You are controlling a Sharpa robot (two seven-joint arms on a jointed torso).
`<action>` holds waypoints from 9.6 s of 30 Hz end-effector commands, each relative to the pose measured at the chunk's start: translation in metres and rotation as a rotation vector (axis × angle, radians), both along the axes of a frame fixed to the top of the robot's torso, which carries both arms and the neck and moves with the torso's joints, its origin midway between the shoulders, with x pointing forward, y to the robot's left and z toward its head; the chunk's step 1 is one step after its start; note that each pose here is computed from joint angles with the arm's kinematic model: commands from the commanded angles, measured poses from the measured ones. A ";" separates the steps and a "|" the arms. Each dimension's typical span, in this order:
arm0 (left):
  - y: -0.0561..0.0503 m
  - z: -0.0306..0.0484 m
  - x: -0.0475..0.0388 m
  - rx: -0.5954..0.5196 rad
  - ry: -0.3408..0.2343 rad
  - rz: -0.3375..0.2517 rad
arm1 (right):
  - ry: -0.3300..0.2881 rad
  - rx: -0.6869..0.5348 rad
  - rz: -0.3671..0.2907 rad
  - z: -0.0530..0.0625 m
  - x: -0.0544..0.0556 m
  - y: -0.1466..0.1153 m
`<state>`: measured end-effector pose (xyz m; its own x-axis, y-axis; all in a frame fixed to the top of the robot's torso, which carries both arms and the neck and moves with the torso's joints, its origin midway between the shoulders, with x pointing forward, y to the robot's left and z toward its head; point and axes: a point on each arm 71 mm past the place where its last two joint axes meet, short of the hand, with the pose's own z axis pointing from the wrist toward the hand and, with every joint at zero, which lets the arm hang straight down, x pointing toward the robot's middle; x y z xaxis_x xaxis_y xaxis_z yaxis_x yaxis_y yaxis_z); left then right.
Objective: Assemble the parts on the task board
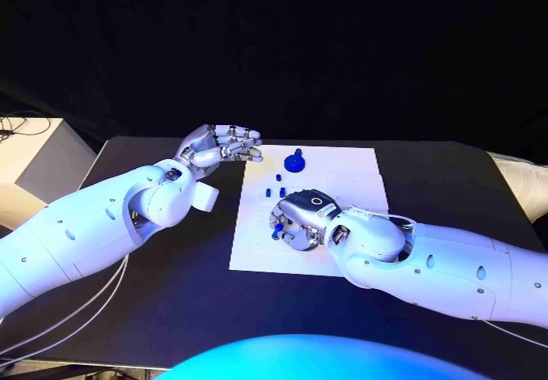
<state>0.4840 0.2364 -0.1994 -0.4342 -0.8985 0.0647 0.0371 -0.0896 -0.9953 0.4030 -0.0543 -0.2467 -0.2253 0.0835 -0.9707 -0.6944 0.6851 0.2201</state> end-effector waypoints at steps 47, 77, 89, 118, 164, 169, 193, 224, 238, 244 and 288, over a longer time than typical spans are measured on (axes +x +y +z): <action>0.000 0.0010 -0.0009 -0.006 -0.006 -0.015 | -0.007 0.001 0.014 -0.014 0.000 -0.001; 0.001 -0.0032 -0.0007 -0.004 0.005 -0.013 | 0.247 0.316 -0.266 0.045 0.028 -0.100; 0.002 -0.0073 -0.0021 -0.003 0.013 -0.011 | 0.465 0.188 -0.577 0.042 0.031 -0.190; 0.003 -0.0069 -0.0041 0.001 0.010 -0.009 | 0.593 -0.009 -0.797 -0.009 0.014 -0.180; 0.006 -0.0074 -0.0042 0.009 0.017 -0.008 | 0.637 0.133 -0.827 0.009 0.013 -0.167; 0.005 -0.0073 -0.0044 0.008 0.018 -0.011 | 0.690 0.141 -0.806 0.010 0.011 -0.156; 0.005 -0.0068 -0.0049 0.007 0.017 -0.015 | 0.684 0.067 -0.724 -0.011 0.018 -0.111; 0.007 -0.0067 -0.0051 0.010 0.018 -0.014 | 0.625 0.042 -0.695 -0.013 0.023 -0.107; 0.008 -0.0067 -0.0051 0.012 0.019 -0.012 | 0.609 0.065 -0.674 -0.012 0.017 -0.113; 0.008 -0.0068 -0.0051 0.013 0.019 -0.011 | 0.602 0.092 -0.659 -0.010 0.014 -0.119; 0.009 -0.0080 -0.0050 0.015 0.023 -0.007 | 0.510 -0.106 -0.777 -0.009 0.019 -0.216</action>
<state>0.4797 0.2470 -0.2076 -0.4266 -0.9025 0.0584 0.0113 -0.0698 -0.9975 0.4225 -0.2702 -0.2536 -0.5291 0.3349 -0.7797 0.1368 0.9405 0.3111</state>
